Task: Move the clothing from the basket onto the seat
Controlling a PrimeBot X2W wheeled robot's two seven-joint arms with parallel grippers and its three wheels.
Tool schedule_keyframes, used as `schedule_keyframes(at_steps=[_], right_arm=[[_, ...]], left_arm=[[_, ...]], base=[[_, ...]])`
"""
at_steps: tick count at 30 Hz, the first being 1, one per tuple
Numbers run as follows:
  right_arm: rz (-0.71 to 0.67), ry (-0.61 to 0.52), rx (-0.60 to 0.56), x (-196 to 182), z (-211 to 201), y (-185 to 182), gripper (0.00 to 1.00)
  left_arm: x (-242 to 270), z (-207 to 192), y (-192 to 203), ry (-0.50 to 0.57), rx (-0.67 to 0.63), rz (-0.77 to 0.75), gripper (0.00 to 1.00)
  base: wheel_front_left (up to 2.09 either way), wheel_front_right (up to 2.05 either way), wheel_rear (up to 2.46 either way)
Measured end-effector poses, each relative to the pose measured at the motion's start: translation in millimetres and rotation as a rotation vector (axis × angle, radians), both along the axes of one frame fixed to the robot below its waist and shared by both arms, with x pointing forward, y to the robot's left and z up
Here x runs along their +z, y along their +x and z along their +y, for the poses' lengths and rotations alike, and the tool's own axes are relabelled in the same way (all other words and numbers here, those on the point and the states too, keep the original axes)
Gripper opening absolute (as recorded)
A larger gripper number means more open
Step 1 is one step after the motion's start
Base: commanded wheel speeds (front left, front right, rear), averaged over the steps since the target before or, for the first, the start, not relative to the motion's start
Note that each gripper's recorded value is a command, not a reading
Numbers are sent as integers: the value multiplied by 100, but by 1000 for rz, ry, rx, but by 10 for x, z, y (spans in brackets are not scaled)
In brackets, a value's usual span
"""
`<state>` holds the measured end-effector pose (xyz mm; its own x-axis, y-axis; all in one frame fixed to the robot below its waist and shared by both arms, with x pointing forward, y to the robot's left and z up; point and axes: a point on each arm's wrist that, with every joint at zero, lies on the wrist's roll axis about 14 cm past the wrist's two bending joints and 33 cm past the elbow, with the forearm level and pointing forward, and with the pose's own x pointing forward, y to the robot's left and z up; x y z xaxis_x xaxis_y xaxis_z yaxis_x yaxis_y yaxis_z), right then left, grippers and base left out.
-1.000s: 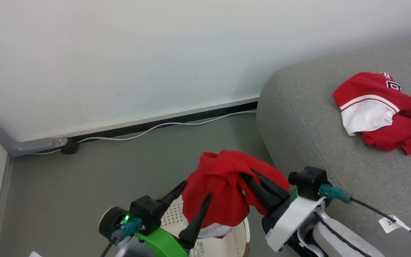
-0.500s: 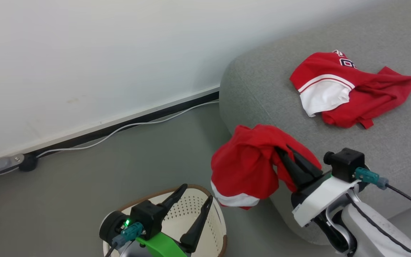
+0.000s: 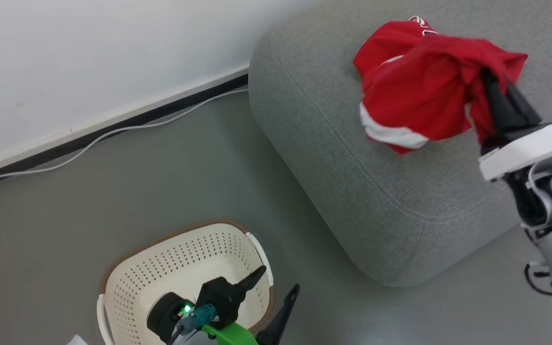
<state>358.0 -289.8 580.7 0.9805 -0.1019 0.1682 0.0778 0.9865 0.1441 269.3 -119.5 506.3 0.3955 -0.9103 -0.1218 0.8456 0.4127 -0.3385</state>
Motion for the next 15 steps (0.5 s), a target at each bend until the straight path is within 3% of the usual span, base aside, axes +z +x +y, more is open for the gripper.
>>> schedule_keyframes(at_steps=[9,15], right_arm=[[-27,-119,-248,456,-1010,358,0],[-43,-122,-309,591,-1269,695,0]], left_arm=[[-439,43,3,99,-54,110,100],[-676,172,67,150,-46,183,100]], base=[[0,0,0],[0,0,0]])
